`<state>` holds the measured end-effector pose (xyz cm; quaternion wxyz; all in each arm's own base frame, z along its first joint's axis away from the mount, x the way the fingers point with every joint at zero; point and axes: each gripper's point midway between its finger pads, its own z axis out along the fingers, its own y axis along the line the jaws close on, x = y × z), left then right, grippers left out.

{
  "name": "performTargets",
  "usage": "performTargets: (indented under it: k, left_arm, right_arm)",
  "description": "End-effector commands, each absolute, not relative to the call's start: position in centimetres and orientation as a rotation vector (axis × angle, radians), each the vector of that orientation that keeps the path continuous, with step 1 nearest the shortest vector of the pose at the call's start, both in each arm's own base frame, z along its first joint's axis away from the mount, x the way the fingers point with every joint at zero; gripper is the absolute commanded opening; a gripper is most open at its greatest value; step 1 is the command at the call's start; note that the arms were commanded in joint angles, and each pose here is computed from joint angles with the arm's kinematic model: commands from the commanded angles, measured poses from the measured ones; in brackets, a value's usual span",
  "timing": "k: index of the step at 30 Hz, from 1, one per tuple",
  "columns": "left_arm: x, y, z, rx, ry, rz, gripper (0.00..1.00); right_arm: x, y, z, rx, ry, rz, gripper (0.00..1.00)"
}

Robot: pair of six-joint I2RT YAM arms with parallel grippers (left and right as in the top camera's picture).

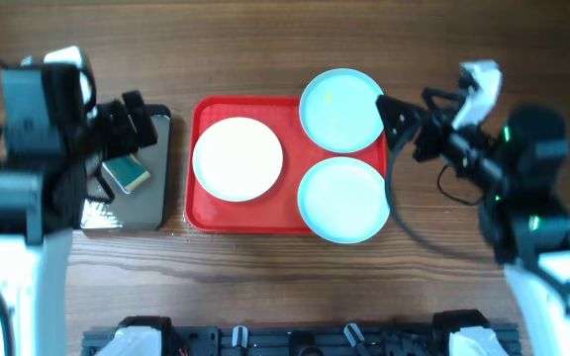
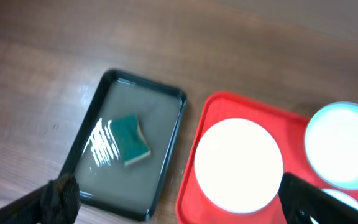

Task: Clean dirty plates on tray and stack at the side
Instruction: 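Move the right gripper to the white plate's rim and grasp it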

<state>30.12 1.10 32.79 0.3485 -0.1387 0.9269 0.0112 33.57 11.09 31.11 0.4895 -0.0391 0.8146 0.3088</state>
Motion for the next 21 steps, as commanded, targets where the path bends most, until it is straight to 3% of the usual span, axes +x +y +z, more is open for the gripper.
performTargets:
  k: [1, 8, 11, 13, 16, 19, 21]
  left_arm:
    - [31.9, -0.1, 31.9, -0.367, 2.513, -0.021, 1.0]
    - [33.5, -2.8, 29.0, -0.324, 2.631, -0.2, 1.0]
    - [33.7, -3.3, 28.8, -0.315, 2.64, -0.236, 1.0]
    - [34.0, -3.4, 28.8, -0.315, 2.635, -0.237, 1.0]
    - [33.4, -3.0, 28.4, -0.346, 2.661, -0.219, 1.0]
    - [32.8, 0.3, 28.1, -0.692, 2.603, -0.053, 1.0]
    - [32.6, 2.9, 28.3, -0.869, 2.52, 0.08, 0.95]
  right_arm:
    - [34.7, 12.7, 33.0, -0.228, 2.083, 0.816, 1.0]
    - [38.8, 12.9, 30.1, -0.196, 2.258, 0.809, 1.0]
    - [40.4, 13.0, 27.6, -0.049, 2.336, 0.874, 1.0]
    - [40.7, 13.7, 25.7, -0.023, 2.396, 0.885, 0.86]
    - [40.4, 15.9, 22.2, -0.005, 2.518, 0.793, 0.84]
    - [39.8, 19.2, 19.5, -0.043, 2.598, 0.69, 0.82]
    - [39.4, 21.1, 17.9, -0.088, 2.64, 0.651, 0.79]
